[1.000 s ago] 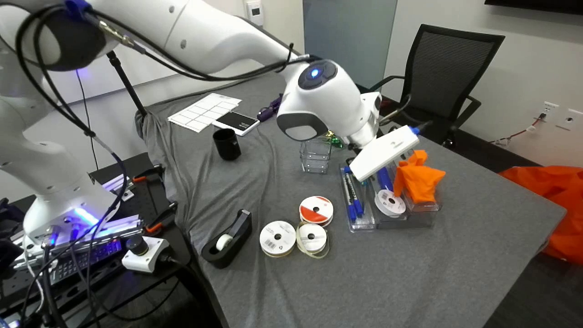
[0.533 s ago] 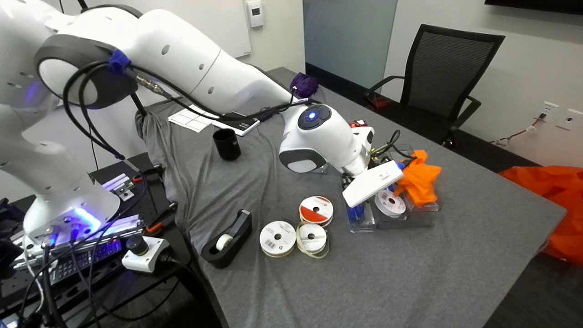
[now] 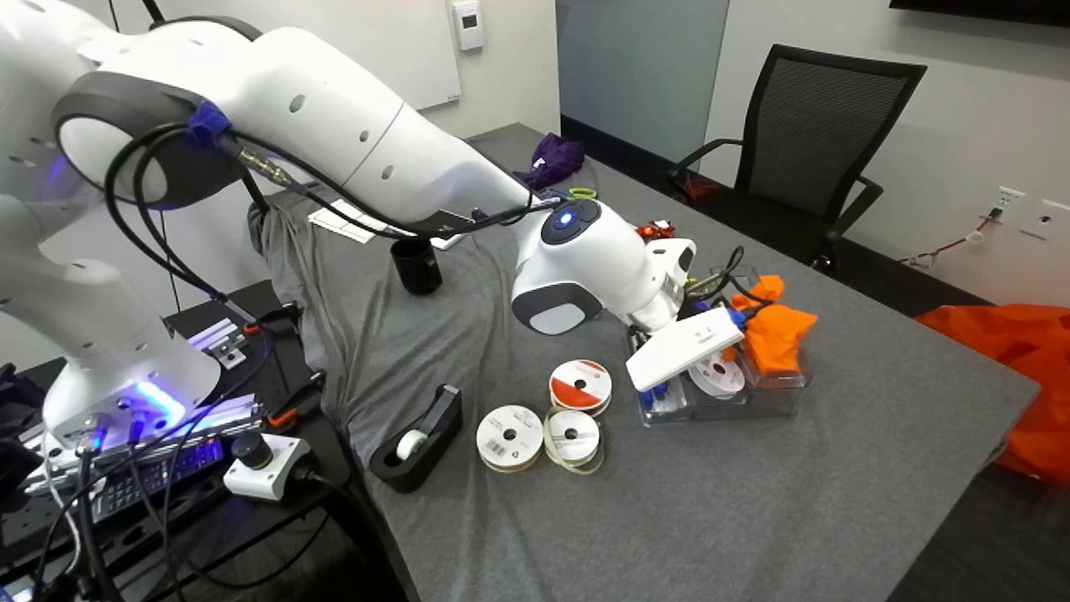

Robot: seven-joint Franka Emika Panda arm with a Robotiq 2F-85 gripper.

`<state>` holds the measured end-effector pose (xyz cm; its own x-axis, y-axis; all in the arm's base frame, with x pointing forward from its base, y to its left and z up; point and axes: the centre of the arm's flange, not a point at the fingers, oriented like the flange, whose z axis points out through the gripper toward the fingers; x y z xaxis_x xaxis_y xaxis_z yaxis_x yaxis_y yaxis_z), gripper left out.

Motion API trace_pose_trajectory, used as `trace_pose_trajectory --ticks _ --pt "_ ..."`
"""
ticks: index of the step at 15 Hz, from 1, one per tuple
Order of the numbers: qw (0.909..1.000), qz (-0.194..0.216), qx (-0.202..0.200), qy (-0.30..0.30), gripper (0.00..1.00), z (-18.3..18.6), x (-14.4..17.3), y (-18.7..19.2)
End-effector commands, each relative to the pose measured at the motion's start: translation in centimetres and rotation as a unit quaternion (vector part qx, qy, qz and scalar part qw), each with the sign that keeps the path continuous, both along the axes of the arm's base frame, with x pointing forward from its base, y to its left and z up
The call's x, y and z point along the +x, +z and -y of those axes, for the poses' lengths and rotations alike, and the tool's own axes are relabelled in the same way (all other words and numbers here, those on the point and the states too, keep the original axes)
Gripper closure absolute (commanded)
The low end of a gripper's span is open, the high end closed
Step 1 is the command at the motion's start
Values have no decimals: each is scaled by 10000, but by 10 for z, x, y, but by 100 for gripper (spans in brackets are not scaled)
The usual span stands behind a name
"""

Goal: Remove the white circular object from the middle compartment of the clear case on the right and put it on the table

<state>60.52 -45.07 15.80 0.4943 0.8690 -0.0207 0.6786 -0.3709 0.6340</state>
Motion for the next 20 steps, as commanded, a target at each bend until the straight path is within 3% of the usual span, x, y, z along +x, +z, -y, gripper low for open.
trace_pose_trajectory --ticks 1,9,13,20 --pt "9998 121 -67 -163 43 6 -2 0" --pt "9994 147 -137 -285 98 10 -4 -1" --pt "9992 233 -187 -251 94 9 -6 7" --pt "9990 396 226 35 94 -3 -23 48"
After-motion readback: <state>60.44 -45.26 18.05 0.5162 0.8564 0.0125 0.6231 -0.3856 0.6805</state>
